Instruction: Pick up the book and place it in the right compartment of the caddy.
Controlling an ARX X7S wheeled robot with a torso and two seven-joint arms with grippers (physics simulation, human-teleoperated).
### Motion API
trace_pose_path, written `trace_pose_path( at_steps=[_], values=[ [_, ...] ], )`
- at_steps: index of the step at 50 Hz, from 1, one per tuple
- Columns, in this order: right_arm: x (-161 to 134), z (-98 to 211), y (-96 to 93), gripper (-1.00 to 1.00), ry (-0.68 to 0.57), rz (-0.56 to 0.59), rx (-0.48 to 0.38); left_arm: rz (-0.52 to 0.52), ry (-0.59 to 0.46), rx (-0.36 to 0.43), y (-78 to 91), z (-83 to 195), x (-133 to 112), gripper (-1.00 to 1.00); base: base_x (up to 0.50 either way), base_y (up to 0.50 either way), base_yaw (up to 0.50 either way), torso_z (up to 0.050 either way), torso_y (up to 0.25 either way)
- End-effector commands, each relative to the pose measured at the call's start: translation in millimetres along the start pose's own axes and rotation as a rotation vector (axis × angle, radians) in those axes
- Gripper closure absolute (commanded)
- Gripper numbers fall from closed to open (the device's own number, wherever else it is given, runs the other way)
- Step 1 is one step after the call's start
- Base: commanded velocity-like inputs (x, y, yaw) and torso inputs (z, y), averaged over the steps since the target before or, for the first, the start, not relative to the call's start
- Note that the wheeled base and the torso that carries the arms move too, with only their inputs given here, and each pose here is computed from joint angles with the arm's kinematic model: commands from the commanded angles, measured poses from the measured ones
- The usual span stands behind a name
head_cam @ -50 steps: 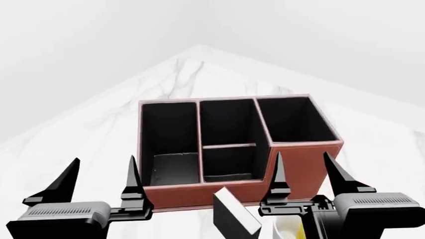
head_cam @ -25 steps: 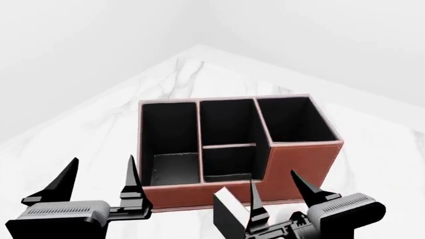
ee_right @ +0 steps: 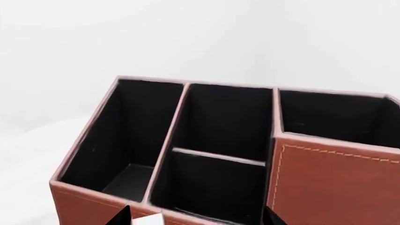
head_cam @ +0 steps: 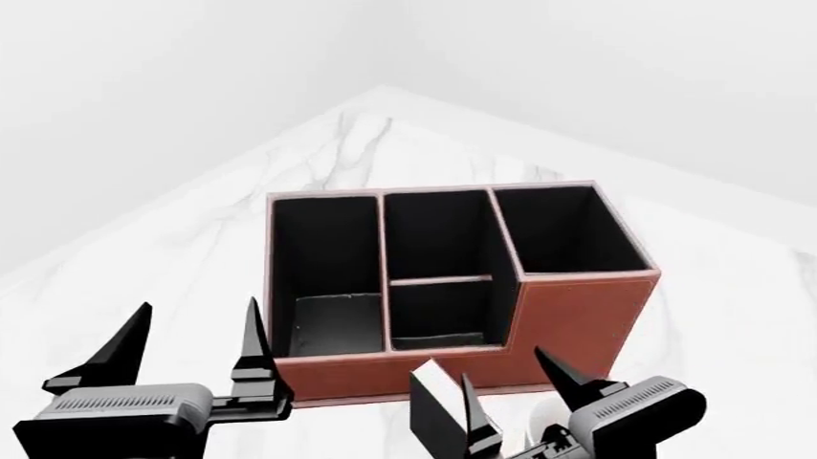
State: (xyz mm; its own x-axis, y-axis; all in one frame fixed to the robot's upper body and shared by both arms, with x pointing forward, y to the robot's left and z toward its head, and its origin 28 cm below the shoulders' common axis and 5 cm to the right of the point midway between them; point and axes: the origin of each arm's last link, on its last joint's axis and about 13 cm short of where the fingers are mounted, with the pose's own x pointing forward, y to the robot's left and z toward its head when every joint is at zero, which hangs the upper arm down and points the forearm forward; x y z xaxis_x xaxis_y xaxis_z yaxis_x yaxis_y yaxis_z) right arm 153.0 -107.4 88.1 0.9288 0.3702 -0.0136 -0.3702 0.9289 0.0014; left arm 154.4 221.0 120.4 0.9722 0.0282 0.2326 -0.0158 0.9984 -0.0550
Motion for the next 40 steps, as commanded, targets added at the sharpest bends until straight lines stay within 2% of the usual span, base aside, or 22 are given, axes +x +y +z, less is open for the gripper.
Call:
trace_pose_path(
  at_steps=[1, 40],
  values=[
    [-1, 0, -0.1, -1.0, 0.013, 0.014, 0.003, 0.0, 0.001, 0.0, 0.0, 0, 0, -1.0, 0.0, 0.0, 0.0, 0.0, 0.0],
    [-6, -12, 15.2, -1.0, 0.047, 0.096, 0.018, 0.001, 0.004, -0.002, -0.1, 0, 0, -1.0, 0.0, 0.0, 0.0, 0.0, 0.0]
  ],
)
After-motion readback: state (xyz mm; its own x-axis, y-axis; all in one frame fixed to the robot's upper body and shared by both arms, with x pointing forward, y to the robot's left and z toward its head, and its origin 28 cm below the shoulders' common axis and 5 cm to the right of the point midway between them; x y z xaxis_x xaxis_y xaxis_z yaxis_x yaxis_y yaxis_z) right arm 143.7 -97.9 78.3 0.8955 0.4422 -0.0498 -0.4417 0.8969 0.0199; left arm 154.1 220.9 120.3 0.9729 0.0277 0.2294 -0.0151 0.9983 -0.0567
